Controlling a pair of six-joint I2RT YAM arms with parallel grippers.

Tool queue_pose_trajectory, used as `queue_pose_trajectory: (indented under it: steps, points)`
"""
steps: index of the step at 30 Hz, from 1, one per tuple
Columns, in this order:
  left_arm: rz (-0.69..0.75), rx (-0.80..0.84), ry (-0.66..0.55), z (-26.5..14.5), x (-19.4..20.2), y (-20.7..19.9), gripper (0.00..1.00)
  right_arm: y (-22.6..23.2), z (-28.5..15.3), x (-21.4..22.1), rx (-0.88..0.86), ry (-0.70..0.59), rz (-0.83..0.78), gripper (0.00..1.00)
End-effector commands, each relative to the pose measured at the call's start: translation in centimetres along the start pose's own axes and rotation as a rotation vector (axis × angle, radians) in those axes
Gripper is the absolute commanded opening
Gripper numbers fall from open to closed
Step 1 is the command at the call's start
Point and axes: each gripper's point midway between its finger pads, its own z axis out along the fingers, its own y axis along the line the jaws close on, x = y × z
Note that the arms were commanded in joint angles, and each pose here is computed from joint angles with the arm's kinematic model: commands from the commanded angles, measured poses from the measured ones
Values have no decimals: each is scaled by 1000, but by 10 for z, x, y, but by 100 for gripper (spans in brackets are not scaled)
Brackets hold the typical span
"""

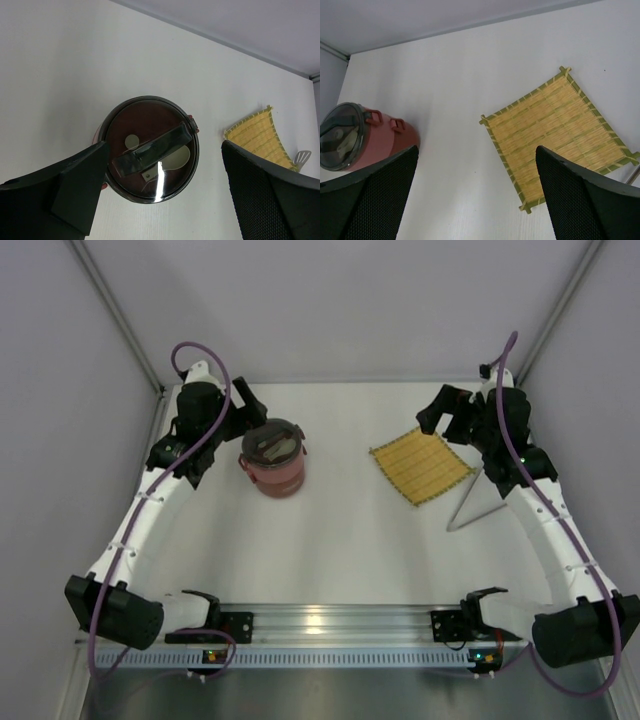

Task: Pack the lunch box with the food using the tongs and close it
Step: Reset both arms

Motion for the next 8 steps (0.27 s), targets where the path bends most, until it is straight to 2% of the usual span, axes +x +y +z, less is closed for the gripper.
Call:
queue_pose_trajectory:
  steps: [1,8]
  points:
    - [10,37,-42,-1,-14,-9,99,2,-9,-16,-8,-37,-12,100]
    - [10,45,-43,0,-15,-11,99,4,-12,-18,-18,-54,-16,99]
